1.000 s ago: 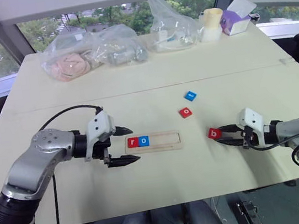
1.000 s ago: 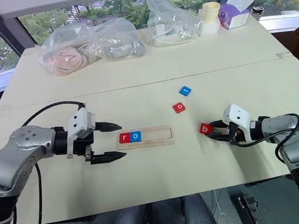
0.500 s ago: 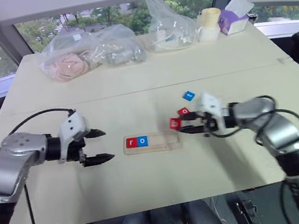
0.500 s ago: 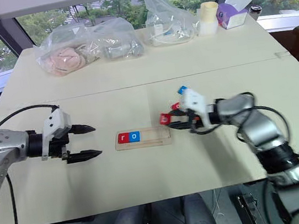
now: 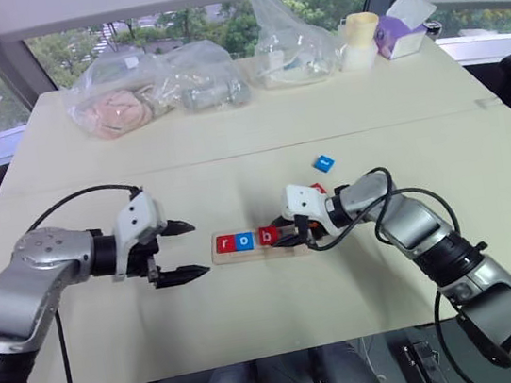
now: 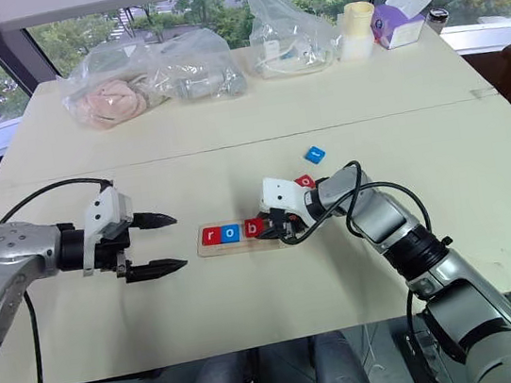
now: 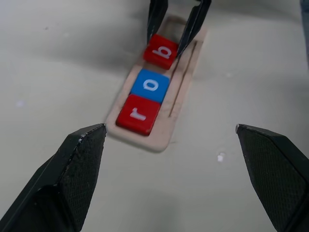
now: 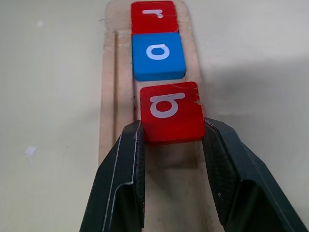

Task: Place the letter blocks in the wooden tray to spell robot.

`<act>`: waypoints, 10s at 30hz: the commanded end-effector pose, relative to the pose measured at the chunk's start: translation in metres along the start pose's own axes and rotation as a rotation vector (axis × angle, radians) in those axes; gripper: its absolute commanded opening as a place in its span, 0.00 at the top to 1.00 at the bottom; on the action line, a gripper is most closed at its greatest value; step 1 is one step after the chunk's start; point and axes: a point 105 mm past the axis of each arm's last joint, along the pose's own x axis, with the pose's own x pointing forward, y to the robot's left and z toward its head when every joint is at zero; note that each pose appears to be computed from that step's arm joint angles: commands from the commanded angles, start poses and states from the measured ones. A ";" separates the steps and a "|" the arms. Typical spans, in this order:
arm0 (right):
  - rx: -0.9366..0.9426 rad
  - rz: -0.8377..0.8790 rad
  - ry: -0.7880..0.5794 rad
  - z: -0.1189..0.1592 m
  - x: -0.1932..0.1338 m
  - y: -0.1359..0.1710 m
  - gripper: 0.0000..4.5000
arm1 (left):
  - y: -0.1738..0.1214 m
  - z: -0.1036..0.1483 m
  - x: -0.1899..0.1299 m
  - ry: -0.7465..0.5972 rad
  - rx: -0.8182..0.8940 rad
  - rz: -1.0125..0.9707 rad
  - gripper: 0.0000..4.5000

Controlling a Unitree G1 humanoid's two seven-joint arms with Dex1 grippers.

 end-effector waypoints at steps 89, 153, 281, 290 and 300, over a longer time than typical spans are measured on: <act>0.945 -1.135 -0.074 -0.035 -0.092 0.022 0.01 | -0.013 0.035 0.068 -0.161 0.174 -0.181 0.00; -0.081 -0.087 0.046 0.017 -0.037 0.010 0.76 | -0.012 0.019 0.028 -0.025 0.156 -0.063 0.00; 1.097 -1.095 -0.116 -0.041 -0.074 0.044 0.29 | -0.014 0.047 0.063 -0.136 0.221 -0.173 0.00; 0.569 -0.866 -0.336 0.002 -0.125 -0.003 0.01 | -0.005 0.044 0.047 -0.132 0.189 -0.151 0.00; 0.246 -0.286 -0.071 -0.055 -0.122 0.026 0.01 | -0.003 0.029 0.030 -0.045 0.203 -0.144 0.00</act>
